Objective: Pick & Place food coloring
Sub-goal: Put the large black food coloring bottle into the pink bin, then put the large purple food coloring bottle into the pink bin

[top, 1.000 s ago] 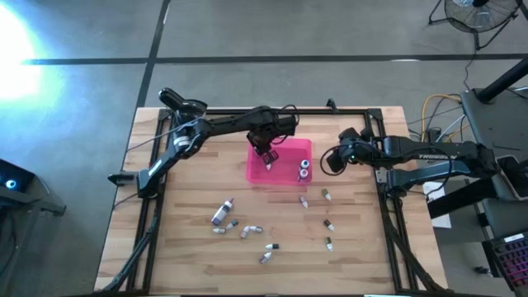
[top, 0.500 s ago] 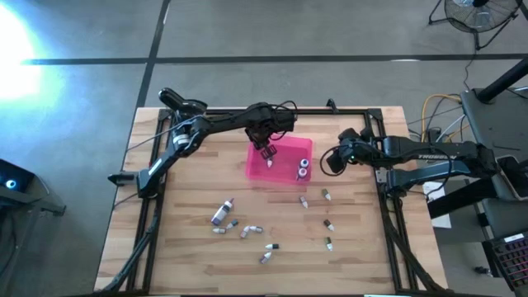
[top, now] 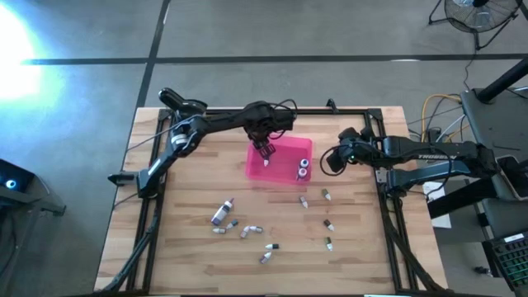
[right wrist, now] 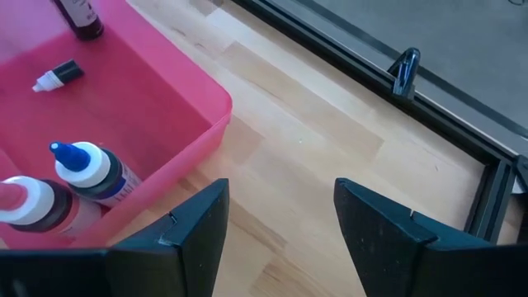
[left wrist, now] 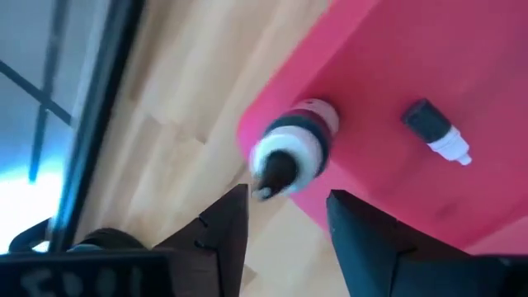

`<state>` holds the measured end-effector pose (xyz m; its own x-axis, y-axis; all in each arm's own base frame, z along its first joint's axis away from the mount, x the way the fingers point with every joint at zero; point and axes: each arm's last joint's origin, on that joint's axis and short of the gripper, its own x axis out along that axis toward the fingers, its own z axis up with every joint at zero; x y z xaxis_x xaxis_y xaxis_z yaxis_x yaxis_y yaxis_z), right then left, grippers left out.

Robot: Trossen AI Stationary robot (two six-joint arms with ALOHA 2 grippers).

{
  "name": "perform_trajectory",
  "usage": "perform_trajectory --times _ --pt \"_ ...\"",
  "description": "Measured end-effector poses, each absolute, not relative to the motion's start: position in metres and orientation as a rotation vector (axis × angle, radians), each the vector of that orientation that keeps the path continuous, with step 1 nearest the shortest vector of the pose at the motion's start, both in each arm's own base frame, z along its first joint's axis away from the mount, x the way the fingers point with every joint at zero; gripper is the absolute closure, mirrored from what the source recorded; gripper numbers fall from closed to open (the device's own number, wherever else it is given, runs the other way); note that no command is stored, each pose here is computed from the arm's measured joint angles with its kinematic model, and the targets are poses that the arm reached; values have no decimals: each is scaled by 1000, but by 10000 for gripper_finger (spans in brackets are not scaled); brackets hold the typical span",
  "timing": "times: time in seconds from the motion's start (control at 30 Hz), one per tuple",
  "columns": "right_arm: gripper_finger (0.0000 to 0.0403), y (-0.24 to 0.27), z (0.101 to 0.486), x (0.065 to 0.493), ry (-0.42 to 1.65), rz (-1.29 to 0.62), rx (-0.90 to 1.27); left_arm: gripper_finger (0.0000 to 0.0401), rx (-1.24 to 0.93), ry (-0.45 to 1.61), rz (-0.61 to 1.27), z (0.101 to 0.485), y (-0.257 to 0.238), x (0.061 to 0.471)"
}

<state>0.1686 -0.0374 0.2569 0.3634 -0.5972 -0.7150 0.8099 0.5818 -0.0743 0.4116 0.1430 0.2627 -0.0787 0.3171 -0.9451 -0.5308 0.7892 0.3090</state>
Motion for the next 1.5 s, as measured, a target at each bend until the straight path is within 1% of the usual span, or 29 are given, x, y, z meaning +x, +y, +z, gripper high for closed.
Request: perform_trajectory --times 0.13,0.27,0.4,0.5,0.57,0.63,0.73,0.83,0.93,1.1,1.23,1.33,1.5 --pt "189 -38 257 169 769 -925 314 262 -162 1419 747 289 136 402" --pt "189 -38 257 169 768 -926 315 261 -205 1299 771 329 122 385" --pt "189 -38 257 169 767 -925 315 261 -287 1239 716 367 93 359" --pt "189 -38 257 169 764 -925 316 261 -358 1200 667 383 72 345" --pt "189 -38 257 170 763 -925 317 261 -394 1209 648 382 59 338" --pt "189 -38 257 170 764 -924 317 261 -443 1255 642 373 48 331" --pt "189 -38 256 170 765 -925 316 261 -549 1380 615 347 32 322" --pt "189 -38 255 170 769 -924 316 261 -615 1503 601 315 17 313" --pt "189 -38 255 171 769 -923 317 261 -671 1549 614 279 6 308" --pt "189 -37 254 171 777 -901 333 261 -837 1516 509 231 -13 305" --pt "189 -37 254 171 783 -891 339 261 -908 1480 535 203 -23 300" --pt "189 -37 254 171 785 -887 342 261 -917 1452 562 191 -26 298" --pt "189 -37 254 171 788 -884 339 261 -860 1407 642 187 -25 296"
